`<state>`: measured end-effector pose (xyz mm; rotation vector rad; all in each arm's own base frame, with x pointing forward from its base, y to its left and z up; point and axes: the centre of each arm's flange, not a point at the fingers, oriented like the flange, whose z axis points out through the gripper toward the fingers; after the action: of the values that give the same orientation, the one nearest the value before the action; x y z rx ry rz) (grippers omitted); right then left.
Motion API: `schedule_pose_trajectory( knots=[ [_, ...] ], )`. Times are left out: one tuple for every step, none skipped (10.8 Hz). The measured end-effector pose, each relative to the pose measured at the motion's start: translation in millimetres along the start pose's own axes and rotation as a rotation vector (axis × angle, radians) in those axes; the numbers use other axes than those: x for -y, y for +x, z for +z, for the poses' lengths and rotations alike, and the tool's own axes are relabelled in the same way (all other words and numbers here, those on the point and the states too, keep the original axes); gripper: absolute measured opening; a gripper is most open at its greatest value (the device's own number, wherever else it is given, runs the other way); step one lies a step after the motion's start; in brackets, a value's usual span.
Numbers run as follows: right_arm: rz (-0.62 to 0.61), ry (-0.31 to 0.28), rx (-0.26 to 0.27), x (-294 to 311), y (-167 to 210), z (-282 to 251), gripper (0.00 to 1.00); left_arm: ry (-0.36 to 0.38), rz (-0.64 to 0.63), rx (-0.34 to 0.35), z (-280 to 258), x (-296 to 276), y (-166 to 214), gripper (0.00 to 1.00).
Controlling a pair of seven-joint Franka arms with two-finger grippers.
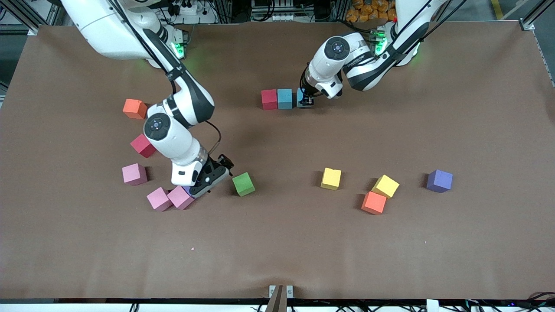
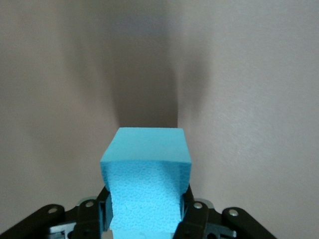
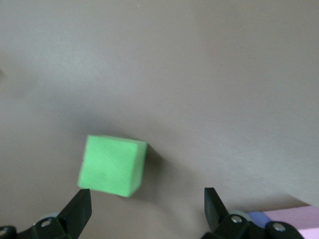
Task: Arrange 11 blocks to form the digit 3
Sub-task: 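Grasp the green block with the right gripper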
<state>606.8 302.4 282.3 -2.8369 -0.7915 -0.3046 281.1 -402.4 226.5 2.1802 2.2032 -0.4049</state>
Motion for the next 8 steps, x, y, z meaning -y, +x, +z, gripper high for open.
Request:
schedule_pose_trajectory(
  knots=[
    [0.041,0.009,0.014,14.6,7.3,4.9,1.0,0.005,0.01,-0.014,7.2,4.3,-0.8,0.54],
    [0.062,0.012,0.029,26.6,12.9,12.8,1.0,0.007,0.018,-0.02,10.5,7.9,-2.4,0.54],
    [0.068,0.006,0.04,35.6,16.7,22.9,1.0,0.008,0.021,-0.02,11.1,9.4,-3.4,0.54],
    [0.069,-0.008,0.047,45.0,19.1,32.3,1.0,0.006,0.021,-0.017,10.8,8.9,-3.6,0.54],
    [0.067,-0.024,0.052,53.6,20.5,40.2,1.0,0.002,0.019,-0.01,10.1,7.8,-3.9,0.54],
    [0.064,-0.034,0.057,58.9,21.0,46.5,1.0,-0.002,0.018,-0.003,9.4,6.9,-4.5,0.54],
    [0.063,-0.039,0.065,59.5,19.7,52.8,1.0,-0.005,0.014,0.002,9.1,6.5,-5.0,0.54],
    [0.066,-0.042,0.071,56.9,18.4,57.9,1.0,-0.008,0.005,0.005,10.0,6.7,-5.8,0.54]
  ],
)
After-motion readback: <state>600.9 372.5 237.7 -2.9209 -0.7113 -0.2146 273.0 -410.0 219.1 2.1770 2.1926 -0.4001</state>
